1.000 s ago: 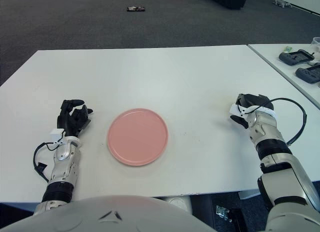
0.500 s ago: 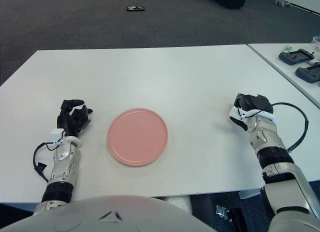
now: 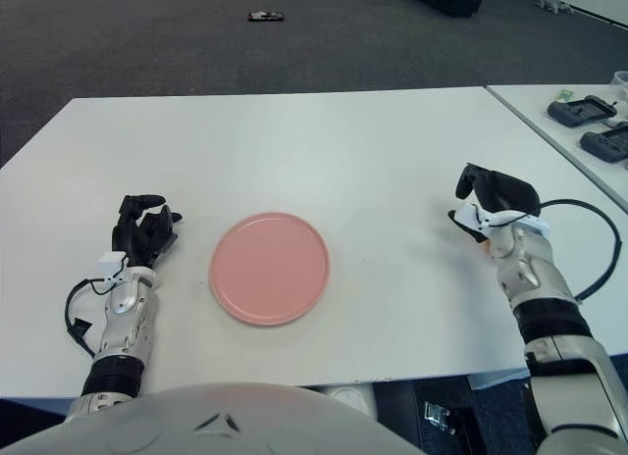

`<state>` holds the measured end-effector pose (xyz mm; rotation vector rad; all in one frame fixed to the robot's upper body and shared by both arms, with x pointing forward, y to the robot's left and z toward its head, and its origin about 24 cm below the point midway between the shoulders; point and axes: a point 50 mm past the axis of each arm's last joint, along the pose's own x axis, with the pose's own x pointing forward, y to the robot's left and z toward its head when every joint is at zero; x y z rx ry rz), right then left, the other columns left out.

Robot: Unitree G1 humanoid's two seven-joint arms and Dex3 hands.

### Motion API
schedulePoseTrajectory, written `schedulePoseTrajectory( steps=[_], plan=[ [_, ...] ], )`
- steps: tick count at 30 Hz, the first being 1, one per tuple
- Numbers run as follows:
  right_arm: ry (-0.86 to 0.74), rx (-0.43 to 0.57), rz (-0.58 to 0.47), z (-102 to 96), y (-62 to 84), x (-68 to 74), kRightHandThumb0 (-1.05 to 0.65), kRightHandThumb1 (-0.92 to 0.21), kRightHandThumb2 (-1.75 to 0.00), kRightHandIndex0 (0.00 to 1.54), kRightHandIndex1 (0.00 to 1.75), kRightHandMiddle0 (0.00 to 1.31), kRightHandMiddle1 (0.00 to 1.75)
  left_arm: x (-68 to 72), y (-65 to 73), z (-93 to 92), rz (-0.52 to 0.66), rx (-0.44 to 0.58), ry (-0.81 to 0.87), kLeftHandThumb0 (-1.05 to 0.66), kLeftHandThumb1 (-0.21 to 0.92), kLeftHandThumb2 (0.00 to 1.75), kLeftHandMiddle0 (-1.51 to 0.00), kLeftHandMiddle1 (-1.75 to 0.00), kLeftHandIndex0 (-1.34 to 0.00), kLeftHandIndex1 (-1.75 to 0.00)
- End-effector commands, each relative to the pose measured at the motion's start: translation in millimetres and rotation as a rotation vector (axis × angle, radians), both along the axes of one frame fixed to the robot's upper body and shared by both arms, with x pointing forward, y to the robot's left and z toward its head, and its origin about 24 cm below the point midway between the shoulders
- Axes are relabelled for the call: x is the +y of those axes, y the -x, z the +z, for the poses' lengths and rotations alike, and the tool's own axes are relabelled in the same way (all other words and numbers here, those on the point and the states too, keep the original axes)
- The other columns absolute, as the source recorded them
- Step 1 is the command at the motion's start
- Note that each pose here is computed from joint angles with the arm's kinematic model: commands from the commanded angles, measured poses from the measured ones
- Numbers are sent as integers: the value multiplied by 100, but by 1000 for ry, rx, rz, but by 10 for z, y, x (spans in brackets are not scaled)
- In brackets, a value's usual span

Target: Put the apple into the plate.

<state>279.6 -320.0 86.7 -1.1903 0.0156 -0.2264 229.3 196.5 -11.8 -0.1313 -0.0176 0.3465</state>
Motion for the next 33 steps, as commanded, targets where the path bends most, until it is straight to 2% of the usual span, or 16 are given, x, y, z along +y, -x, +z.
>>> schedulePoseTrajectory(
  steps=[1, 5, 13, 19, 24, 28, 33],
  plan=[
    [-74, -92, 11, 55, 28, -2, 0, -7, -155, 86, 157, 57, 175, -8, 59, -121, 4, 60, 20, -37, 75, 77, -48, -150, -30, -175],
    [-144, -197, 27, 123, 45, -25, 0, -4, -158, 89, 155, 60, 175, -10, 56, -118, -6, 58, 6, -37, 75, 77, -48, -150, -30, -175],
    [-253, -322, 60, 223, 20, -34, 0, 9, -172, 98, 158, 69, 175, -18, 52, -118, -10, 68, 0, -37, 74, 78, -49, -150, -30, -175],
    [-337, -406, 103, 375, 12, 103, 0, 10, -174, 97, 161, 69, 175, -22, 49, -118, -12, 74, -4, -37, 75, 78, -49, -150, -30, -175],
    [-419, -423, 130, 413, 30, 138, 0, 11, -175, 98, 160, 69, 175, -26, 47, -117, -9, 68, -5, -37, 75, 77, -50, -151, -30, -175],
    [-466, -440, 182, 480, 48, 218, 0, 11, -174, 98, 160, 69, 175, -27, 49, -117, -11, 64, -3, -37, 75, 77, -50, -152, -29, -175],
    [-464, -438, 216, 518, 67, 262, 0, 8, -171, 96, 159, 67, 175, -30, 50, -120, -6, 59, 11, -37, 75, 77, -50, -152, -29, -175]
  ],
)
